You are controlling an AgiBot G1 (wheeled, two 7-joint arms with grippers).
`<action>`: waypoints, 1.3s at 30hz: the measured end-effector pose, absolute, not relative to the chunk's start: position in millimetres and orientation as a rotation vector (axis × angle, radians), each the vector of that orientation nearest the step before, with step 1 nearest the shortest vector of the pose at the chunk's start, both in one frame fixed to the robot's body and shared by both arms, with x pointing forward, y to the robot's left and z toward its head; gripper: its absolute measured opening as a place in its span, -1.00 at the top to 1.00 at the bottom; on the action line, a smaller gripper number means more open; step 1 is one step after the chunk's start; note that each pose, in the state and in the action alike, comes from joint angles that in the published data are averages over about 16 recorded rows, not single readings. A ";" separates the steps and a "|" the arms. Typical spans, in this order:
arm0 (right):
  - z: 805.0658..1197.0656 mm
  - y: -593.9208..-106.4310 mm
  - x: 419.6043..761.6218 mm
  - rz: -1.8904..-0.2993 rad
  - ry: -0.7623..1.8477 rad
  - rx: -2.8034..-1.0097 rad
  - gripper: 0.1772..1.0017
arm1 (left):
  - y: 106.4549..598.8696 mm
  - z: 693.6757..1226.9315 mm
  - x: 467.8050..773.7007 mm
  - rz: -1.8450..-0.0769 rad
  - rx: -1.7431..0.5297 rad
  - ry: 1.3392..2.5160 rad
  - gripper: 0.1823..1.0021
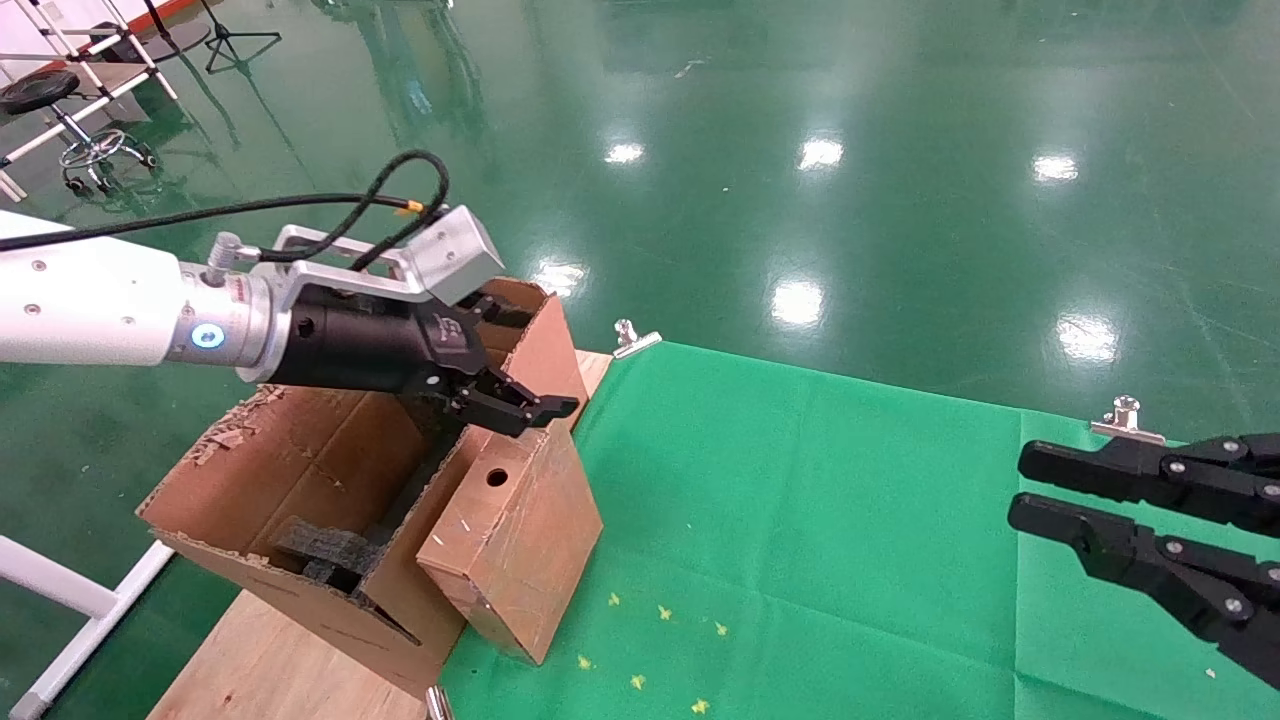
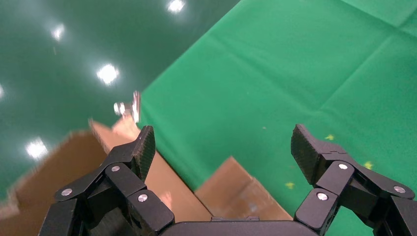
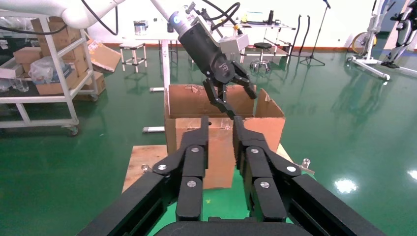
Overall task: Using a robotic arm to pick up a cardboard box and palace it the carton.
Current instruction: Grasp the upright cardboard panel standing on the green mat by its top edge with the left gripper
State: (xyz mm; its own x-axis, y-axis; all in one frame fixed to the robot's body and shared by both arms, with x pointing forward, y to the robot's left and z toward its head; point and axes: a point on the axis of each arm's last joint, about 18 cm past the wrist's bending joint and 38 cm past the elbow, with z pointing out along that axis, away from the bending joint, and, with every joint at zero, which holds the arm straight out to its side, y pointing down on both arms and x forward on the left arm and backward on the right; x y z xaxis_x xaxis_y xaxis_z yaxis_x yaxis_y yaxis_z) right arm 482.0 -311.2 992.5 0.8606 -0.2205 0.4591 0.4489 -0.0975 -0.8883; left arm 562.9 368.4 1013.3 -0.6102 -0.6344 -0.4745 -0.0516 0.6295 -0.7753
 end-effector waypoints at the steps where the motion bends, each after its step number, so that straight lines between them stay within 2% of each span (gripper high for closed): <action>1: 992.5 -311.2 482.0 -0.566 -0.185 -1.573 0.54 | 369.4 1013.0 562.6 -0.958 -0.564 2.074 -1.00; 8: 992.5 -311.2 482.0 -0.566 -0.185 -1.573 0.81 | 375.9 1008.1 561.1 -0.968 -0.739 2.081 -1.00; 13: 992.5 -311.2 482.0 -0.566 -0.185 -1.573 0.90 | 378.4 1000.3 561.4 -0.967 -0.838 2.090 -1.00; 26: 992.5 -311.2 482.0 -0.566 -0.185 -1.573 0.97 | 376.8 971.3 563.3 -0.954 -1.004 2.148 -1.00; 39: 992.5 -311.2 482.0 -0.567 -0.185 -1.573 0.97 | 379.9 959.9 563.1 -0.853 -0.974 2.200 -1.00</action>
State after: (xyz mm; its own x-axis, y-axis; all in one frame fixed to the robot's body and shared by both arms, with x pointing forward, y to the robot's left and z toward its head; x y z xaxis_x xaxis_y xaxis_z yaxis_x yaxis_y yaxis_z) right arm 482.0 -311.2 992.5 0.8606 -0.2208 0.4589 0.4488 -0.0974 -0.8883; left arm 563.1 379.9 959.9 -0.5646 -0.7880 -0.2455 -0.4166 0.5288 -0.7394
